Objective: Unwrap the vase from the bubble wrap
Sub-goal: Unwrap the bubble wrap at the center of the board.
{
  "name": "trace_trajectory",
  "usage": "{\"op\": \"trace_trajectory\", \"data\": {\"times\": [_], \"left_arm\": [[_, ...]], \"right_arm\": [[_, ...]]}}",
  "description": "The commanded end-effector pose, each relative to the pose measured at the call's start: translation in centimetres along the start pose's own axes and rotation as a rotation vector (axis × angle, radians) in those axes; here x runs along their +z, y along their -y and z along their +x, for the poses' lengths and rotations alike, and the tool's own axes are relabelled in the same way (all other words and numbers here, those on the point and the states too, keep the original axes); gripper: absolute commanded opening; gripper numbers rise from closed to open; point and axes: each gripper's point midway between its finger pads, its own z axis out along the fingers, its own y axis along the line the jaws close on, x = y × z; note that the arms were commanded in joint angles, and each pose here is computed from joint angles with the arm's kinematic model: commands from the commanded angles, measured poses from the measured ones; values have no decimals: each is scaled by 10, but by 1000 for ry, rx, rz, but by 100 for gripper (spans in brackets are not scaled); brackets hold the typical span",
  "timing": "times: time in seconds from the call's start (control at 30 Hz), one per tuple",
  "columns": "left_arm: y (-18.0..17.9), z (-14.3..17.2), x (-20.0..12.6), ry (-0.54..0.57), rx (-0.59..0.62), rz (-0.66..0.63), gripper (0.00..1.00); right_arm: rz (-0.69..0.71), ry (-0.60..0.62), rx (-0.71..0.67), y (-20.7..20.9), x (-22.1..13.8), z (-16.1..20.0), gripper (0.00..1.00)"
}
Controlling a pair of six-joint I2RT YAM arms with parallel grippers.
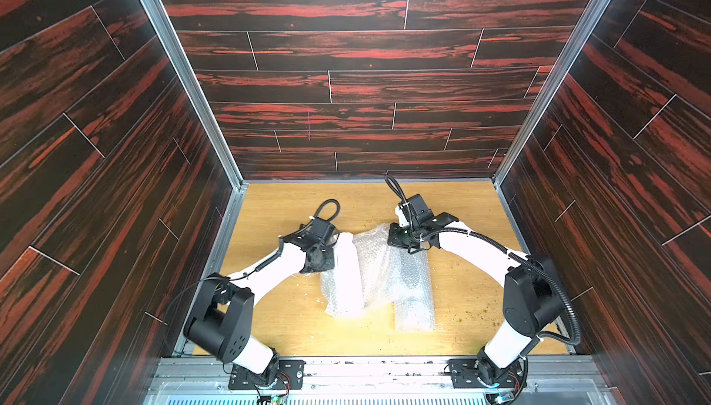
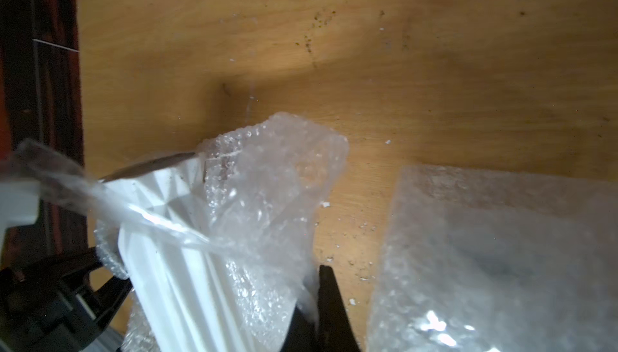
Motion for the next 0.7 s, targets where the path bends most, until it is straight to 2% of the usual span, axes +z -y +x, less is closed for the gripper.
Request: {"op": "trace_trajectory", "data": {"times": [0.0, 0.3, 0.5, 0.67], "left_arm": [[-62, 4, -14, -40, -39, -177, 0], [-123, -13, -17, -91, -152, -210, 0], [-153, -17, -16, -115, -245, -233, 0], [-163, -12, -13, -138, -247, -257, 0]], "right_arm": [[-54, 11, 0, -17, 18, -18, 0], [-143, -78, 11, -51, 83, -41, 0], [-146, -137, 52, -51, 124, -40, 8], [-167, -153, 66, -54, 144, -43, 19]]}}
